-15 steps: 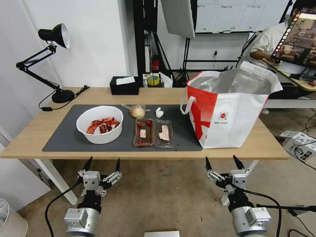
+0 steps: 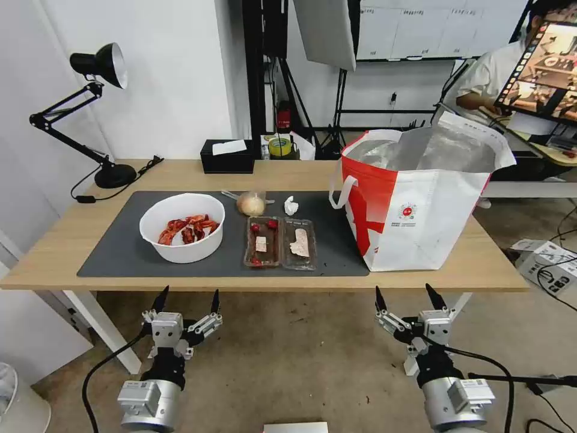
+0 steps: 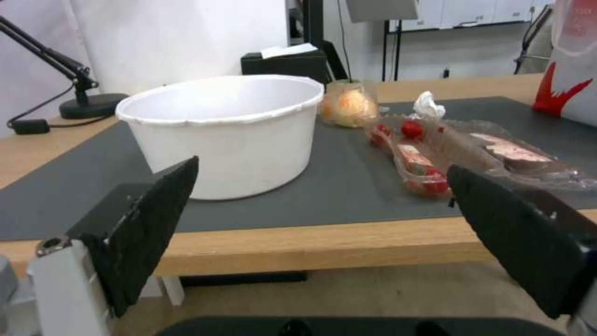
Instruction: Pick up the trash from the table and place it into the takeout bag.
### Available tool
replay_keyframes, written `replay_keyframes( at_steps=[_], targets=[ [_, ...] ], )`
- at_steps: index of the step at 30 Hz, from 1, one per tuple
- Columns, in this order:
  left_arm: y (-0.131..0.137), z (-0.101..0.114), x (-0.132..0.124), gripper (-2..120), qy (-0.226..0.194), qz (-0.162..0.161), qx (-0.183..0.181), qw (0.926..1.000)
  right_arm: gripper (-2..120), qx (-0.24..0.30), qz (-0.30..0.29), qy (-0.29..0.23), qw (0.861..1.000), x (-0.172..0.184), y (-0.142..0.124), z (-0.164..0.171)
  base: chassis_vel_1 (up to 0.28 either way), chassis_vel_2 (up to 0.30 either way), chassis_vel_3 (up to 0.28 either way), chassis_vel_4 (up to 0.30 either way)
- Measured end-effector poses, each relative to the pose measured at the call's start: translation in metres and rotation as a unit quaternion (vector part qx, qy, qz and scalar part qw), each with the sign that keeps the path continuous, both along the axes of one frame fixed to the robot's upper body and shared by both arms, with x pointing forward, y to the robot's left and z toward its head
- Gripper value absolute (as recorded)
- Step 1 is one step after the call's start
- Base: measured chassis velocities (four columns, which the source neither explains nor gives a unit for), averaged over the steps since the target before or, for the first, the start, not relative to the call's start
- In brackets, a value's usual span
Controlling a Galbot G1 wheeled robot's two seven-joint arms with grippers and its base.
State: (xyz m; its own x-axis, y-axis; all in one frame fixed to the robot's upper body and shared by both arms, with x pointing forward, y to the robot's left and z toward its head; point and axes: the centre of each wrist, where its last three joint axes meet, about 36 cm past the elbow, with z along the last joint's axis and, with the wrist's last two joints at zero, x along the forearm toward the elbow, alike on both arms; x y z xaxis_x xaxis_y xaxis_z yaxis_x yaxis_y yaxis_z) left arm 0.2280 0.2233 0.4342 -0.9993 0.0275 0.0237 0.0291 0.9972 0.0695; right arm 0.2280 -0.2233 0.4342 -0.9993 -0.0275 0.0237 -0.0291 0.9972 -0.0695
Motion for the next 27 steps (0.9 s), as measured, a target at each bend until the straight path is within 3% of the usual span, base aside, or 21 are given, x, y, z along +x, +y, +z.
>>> replay_keyframes(
  at_steps=[8, 16, 22, 27],
  targets=[
    [0.001, 0.002, 0.002, 100, 0.008, 0.004, -0.010, 0.9999, 100, 0.004, 0.011, 0.009, 1.000, 0.006, -0.007, 0.004, 0.000, 0.000, 0.000, 0.000],
    [0.013, 0.029, 0.017, 100, 0.065, 0.030, -0.082, 0.9941, 100, 0.015, 0.060, 0.050, 0.997, 0.034, -0.035, 0.028, 0.000, 0.000, 0.000, 0.000],
    [0.022, 0.052, 0.027, 100, 0.114, 0.028, -0.138, 0.9835, 100, 0.013, 0.105, 0.091, 0.990, 0.058, -0.056, 0.056, 0.000, 0.000, 0.000, 0.000],
    [0.023, 0.053, 0.029, 100, 0.110, 0.023, -0.149, 0.9825, 100, 0.006, 0.132, 0.118, 0.984, 0.071, -0.067, 0.075, 0.000, 0.000, 0.000, 0.000]
  ],
)
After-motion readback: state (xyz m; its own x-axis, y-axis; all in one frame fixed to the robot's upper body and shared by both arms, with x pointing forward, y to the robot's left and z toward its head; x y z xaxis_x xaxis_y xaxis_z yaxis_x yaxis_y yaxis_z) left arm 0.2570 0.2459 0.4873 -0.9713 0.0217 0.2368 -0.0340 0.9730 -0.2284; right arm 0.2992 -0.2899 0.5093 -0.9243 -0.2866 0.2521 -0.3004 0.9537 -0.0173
